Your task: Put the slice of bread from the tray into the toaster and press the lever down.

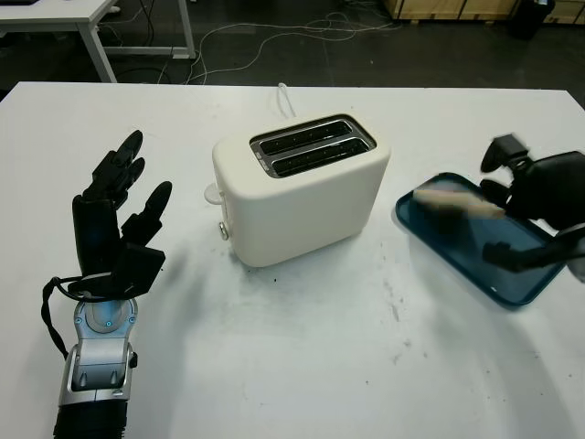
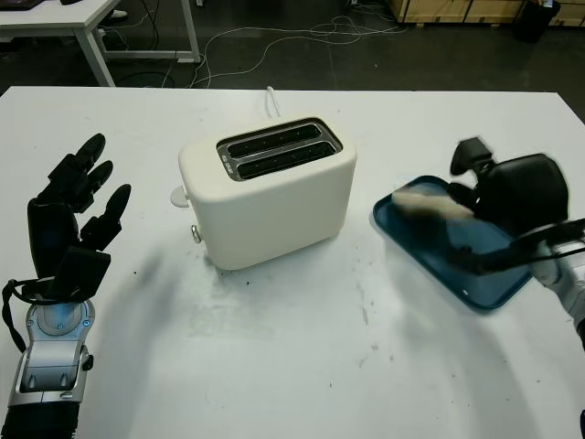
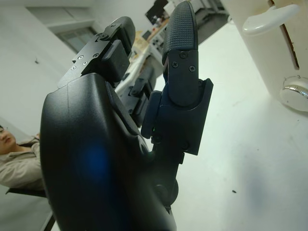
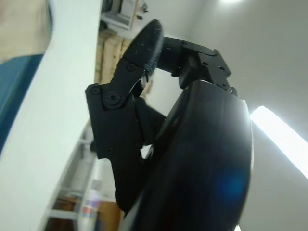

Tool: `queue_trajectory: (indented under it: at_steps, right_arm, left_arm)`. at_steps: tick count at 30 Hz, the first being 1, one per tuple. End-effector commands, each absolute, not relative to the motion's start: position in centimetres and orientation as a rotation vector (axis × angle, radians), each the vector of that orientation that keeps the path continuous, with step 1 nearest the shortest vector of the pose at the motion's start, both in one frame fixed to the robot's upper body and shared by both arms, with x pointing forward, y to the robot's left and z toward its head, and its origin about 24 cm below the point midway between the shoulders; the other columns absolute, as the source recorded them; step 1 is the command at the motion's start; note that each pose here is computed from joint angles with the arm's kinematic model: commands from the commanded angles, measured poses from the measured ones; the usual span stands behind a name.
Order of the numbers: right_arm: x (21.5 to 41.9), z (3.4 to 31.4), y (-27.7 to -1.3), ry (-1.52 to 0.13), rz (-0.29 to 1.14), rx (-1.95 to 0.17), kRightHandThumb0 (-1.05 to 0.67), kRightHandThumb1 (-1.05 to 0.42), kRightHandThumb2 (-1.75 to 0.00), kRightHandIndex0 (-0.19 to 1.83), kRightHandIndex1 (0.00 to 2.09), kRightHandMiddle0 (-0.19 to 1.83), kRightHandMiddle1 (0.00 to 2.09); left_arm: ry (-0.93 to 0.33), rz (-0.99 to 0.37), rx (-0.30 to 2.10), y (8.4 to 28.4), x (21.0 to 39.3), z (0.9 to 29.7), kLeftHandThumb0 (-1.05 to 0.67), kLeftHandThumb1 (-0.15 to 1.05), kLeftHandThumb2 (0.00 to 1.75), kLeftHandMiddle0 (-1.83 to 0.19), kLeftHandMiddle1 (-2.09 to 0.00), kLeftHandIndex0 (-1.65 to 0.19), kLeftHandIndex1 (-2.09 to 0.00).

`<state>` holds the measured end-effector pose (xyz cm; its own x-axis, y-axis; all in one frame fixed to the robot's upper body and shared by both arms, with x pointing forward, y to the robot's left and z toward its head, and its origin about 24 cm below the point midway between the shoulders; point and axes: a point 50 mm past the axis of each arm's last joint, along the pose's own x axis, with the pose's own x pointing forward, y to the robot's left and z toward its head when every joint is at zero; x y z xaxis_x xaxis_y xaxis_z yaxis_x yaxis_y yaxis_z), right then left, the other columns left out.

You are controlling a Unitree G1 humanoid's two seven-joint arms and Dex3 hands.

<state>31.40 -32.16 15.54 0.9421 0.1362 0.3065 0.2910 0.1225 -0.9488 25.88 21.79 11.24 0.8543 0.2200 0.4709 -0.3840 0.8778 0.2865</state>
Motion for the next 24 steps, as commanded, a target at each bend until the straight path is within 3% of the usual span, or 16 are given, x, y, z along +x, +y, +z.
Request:
queue_trajectory:
  at_steps: [1,5,10,12,16,19,21,23,24]
  right_arm:
    - [31.4,17.4,-32.5,-0.359,-0.079,-1.336,-0.57,-0.92,-0.6,0.76,1.75,0.26,1.75]
    - [31.4,20.1,-32.9,-0.371,0.012,-1.183,-0.45,-0.92,-0.47,0.53,1.75,0.29,1.75]
    - [31.7,23.7,-33.1,-0.41,0.075,-1.08,-0.33,-0.92,-0.35,0.49,1.75,0.34,1.75]
    - [31.9,24.7,-32.9,-0.404,0.093,-1.072,-0.38,-0.92,-0.34,0.51,1.75,0.35,1.75]
    - [32.1,24.6,-31.7,-0.382,0.138,-1.178,-0.42,-0.92,-0.28,0.55,1.75,0.38,1.75]
    - [32.2,23.1,-30.9,-0.335,0.184,-1.24,-0.4,-0.91,-0.09,0.59,1.75,0.44,1.7]
    - [32.2,22.1,-30.6,-0.27,0.22,-1.322,-0.49,-0.88,-0.03,0.51,1.69,0.56,1.37]
    - [32.2,21.2,-30.4,-0.213,0.253,-1.403,-0.55,-0.87,-0.01,0.44,1.38,0.79,0.61]
    - [32.2,20.6,-30.3,-0.173,0.26,-1.449,-0.58,-0.87,0.0,0.44,1.21,0.83,0.39]
  left_arm:
    - [-0.448,0.324,0.397,21.9,25.8,11.2,-0.69,0.92,0.31,-0.65,-0.02,-0.53,0.0]
    - [-0.447,0.325,0.394,21.8,25.8,11.2,-0.68,0.92,0.31,-0.65,-0.02,-0.53,0.0]
    - [-0.445,0.323,0.391,21.9,25.9,11.2,-0.69,0.92,0.32,-0.65,-0.02,-0.53,0.0]
    - [-0.441,0.325,0.389,21.8,25.8,11.2,-0.69,0.92,0.31,-0.65,-0.02,-0.53,0.0]
    - [-0.44,0.329,0.385,21.8,25.8,11.2,-0.69,0.92,0.31,-0.65,-0.02,-0.53,0.0]
    - [-0.436,0.324,0.379,21.8,25.7,11.2,-0.69,0.92,0.31,-0.64,-0.01,-0.53,0.0]
    - [-0.433,0.317,0.376,21.8,25.7,11.2,-0.68,0.92,0.31,-0.63,-0.01,-0.53,0.0]
    - [-0.432,0.314,0.37,21.8,25.7,11.2,-0.67,0.92,0.31,-0.62,0.0,-0.52,0.0]
    - [-0.429,0.314,0.365,21.8,25.6,11.2,-0.67,0.92,0.31,-0.62,0.0,-0.52,0.0]
